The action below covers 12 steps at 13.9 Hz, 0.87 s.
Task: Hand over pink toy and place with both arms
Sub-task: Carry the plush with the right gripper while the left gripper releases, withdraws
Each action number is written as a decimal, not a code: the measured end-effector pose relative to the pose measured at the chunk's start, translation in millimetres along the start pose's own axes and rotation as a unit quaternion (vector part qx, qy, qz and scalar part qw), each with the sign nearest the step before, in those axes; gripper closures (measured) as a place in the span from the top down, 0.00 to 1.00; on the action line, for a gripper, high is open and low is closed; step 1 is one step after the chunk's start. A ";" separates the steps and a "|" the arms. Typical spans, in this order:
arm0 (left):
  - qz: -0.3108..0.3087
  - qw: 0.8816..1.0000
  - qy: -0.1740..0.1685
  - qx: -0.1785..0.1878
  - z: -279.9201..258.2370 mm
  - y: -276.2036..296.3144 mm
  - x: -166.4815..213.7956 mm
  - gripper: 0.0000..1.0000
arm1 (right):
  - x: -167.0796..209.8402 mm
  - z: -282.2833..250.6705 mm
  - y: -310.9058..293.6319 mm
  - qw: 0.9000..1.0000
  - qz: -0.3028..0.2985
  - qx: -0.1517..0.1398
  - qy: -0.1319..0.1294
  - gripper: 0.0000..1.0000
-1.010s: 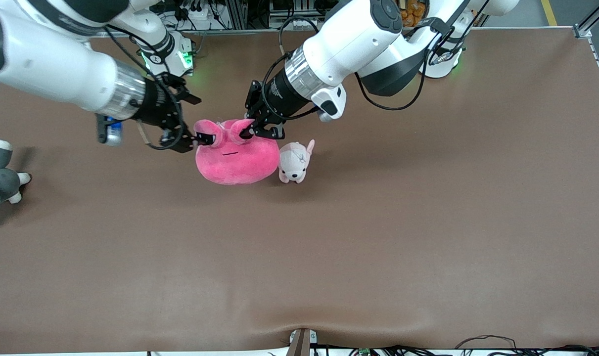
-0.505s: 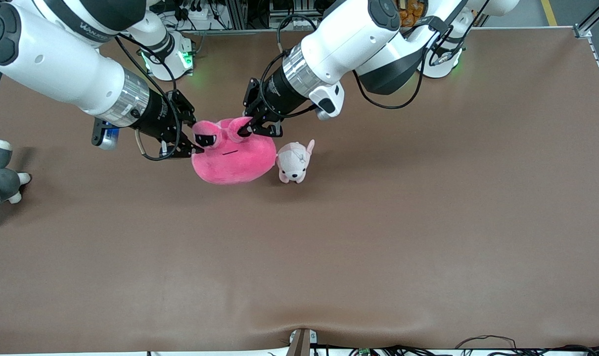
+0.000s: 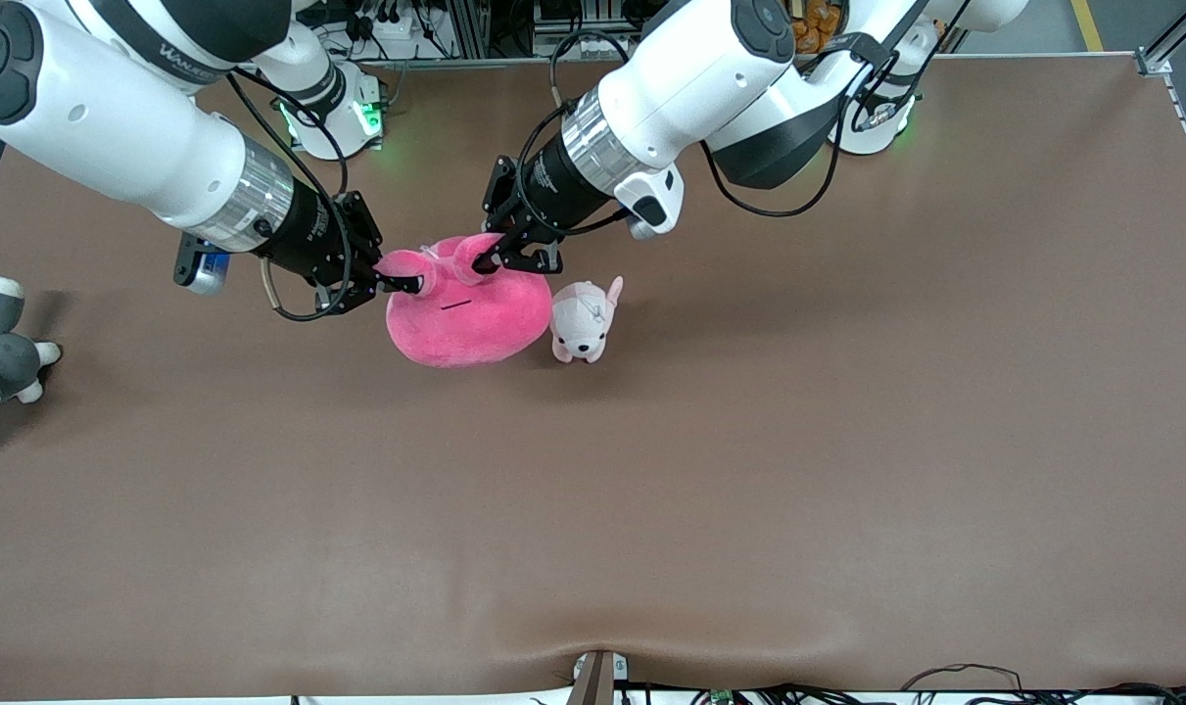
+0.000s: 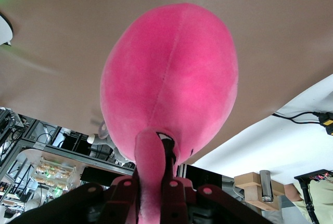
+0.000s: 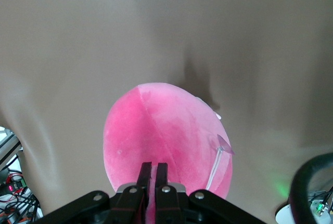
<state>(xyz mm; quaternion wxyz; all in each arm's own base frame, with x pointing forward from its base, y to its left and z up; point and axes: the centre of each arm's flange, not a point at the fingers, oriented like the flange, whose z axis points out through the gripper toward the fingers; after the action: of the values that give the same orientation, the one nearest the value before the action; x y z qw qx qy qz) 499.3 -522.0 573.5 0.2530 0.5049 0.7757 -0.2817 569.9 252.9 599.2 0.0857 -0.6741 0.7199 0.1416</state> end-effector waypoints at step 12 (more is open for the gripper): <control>0.196 0.967 0.158 -0.024 -124.2 78.8 38.4 1.00 | 187.3 -54.3 -65.6 0.998 0.036 0.044 0.002 0.07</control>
<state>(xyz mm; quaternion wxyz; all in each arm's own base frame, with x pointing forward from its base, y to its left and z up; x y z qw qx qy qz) 544.9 -385.3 621.7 0.1895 0.6792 0.6981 -0.1246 624.5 55.0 585.8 0.1083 -0.6440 0.7490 0.1115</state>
